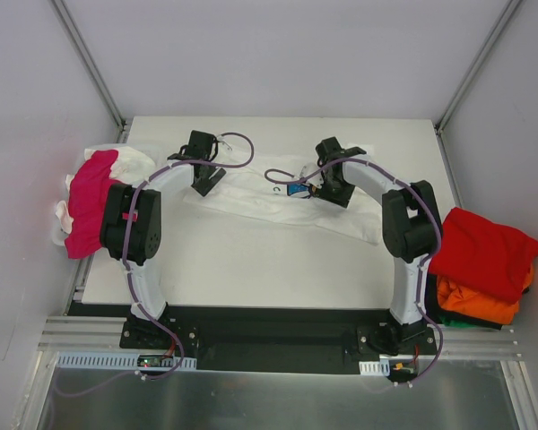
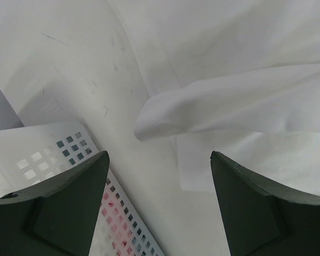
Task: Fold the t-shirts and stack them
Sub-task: Fold the flattened tshirt in 1/3 of the way
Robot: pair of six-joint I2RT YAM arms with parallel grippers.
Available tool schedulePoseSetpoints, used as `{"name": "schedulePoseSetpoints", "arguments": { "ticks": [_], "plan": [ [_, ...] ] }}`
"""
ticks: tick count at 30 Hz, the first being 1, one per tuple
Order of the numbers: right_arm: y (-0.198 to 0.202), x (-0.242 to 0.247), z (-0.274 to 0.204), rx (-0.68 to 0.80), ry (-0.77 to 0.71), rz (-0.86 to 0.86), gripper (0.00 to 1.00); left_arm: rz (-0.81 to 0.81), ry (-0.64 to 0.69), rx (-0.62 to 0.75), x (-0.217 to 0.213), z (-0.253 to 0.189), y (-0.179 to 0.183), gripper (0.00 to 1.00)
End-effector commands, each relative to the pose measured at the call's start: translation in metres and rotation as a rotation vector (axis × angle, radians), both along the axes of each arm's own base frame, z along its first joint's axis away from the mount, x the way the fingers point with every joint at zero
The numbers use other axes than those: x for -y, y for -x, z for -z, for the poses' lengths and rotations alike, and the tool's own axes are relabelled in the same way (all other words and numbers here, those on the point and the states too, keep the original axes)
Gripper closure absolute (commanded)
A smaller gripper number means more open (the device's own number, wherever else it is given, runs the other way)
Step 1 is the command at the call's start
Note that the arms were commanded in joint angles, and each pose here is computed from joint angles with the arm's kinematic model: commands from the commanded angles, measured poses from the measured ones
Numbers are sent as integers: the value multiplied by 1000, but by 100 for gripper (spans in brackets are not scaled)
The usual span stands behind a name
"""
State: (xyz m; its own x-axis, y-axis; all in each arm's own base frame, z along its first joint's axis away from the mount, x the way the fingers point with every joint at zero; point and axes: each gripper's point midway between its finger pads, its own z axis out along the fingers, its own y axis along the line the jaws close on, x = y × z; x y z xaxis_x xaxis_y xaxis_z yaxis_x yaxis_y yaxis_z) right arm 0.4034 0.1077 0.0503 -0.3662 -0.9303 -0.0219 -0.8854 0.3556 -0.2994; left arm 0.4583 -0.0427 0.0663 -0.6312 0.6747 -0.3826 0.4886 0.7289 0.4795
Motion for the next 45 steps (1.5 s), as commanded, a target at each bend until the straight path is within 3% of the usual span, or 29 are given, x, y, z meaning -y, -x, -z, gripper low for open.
{"name": "schedulePoseSetpoints", "arguments": {
  "ticks": [1,5,10,45],
  "plan": [
    [-4,-10,-2,1,-31,-2,58,-19,-10,40,-3,-12,-2,23],
    [-4,-9,-1,-3,-27,-1,69,-20,-14,35,-4,-10,0,23],
    [-8,-9,-7,11,-23,-1,99,-22,-15,32,-5,-8,1,23],
    [-84,-6,-50,225,93,11,99,-35,-25,21,-7,-1,4,23]
  ]
}}
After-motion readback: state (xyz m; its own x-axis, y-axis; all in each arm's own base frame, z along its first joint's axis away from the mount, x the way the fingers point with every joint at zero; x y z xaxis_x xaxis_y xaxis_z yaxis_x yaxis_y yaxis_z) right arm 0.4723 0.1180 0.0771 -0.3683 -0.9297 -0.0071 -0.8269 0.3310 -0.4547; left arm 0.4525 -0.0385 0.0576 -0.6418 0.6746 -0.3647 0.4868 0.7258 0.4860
